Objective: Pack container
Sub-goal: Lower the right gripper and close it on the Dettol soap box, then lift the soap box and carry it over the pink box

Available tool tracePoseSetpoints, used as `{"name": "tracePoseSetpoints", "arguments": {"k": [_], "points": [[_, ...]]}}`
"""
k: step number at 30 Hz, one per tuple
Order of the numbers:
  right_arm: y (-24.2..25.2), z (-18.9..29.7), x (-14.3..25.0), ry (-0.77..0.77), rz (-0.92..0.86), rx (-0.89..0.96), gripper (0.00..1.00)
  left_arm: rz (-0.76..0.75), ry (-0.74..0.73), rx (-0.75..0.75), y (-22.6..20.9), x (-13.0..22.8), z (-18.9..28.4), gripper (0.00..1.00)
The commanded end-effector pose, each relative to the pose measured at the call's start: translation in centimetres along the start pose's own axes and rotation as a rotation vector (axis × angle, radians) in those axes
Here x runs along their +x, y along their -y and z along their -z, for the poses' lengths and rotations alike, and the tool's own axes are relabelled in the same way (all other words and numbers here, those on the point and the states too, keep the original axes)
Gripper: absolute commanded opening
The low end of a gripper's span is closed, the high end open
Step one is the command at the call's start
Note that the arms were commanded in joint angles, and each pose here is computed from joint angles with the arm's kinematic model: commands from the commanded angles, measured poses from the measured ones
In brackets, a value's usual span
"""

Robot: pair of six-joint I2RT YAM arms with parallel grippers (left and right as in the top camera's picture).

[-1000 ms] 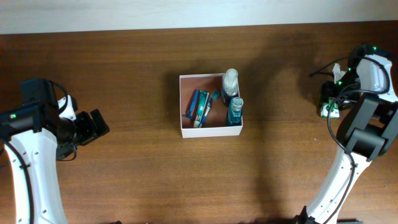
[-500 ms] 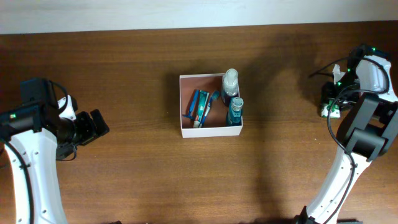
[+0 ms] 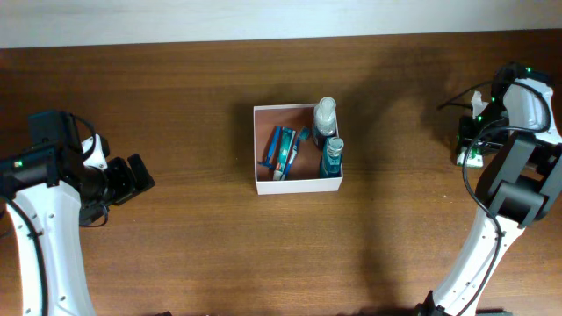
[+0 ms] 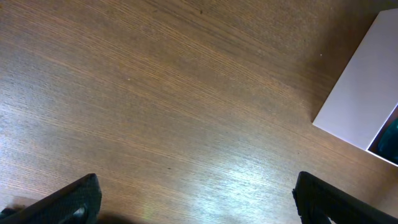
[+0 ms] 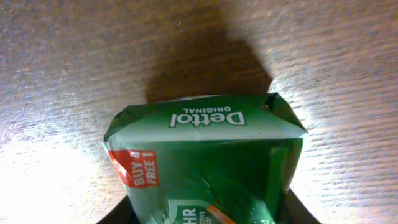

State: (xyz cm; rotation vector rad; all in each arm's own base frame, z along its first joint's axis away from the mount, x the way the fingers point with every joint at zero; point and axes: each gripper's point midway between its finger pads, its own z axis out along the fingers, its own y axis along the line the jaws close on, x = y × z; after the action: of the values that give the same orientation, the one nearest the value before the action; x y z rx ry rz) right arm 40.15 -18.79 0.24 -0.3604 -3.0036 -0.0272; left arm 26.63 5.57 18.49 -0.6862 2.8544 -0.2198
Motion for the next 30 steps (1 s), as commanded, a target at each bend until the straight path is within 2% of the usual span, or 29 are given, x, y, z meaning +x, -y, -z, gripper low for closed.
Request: {"name": "tracePoseSetpoints", "arguments": {"k": [1, 9, 15, 18, 24, 30], "points": [[-0.3, 0.0, -0.1, -0.012, -0.048, -0.021, 0.32, -0.007, 0.012, 0.011, 0.1, 0.0, 0.4, 1.00], [-3.6, 7.1, -2.1, 0.113, -0.050, -0.227, 0.32, -0.007, 0.012, 0.011, 0.1, 0.0, 0.4, 0.99], [-8.1, 15.4, -2.1, 0.232, -0.015, -0.482, 0.33, -0.007, 0.012, 0.011, 0.1, 0.0, 0.4, 1.00], [-10.4, 19.1, -1.8, 0.311, 0.020, -0.547, 0.33, -0.007, 0.012, 0.011, 0.1, 0.0, 0.4, 0.99], [-15.6, 24.8, 0.6, 0.410, 0.159, -0.554, 0.33, -0.007, 0.012, 0.011, 0.1, 0.0, 0.4, 0.99], [-22.1, 30.5, 5.7, 0.506, 0.285, -0.490, 0.33, -0.007, 0.012, 0.011, 0.1, 0.0, 0.4, 0.99]]}}
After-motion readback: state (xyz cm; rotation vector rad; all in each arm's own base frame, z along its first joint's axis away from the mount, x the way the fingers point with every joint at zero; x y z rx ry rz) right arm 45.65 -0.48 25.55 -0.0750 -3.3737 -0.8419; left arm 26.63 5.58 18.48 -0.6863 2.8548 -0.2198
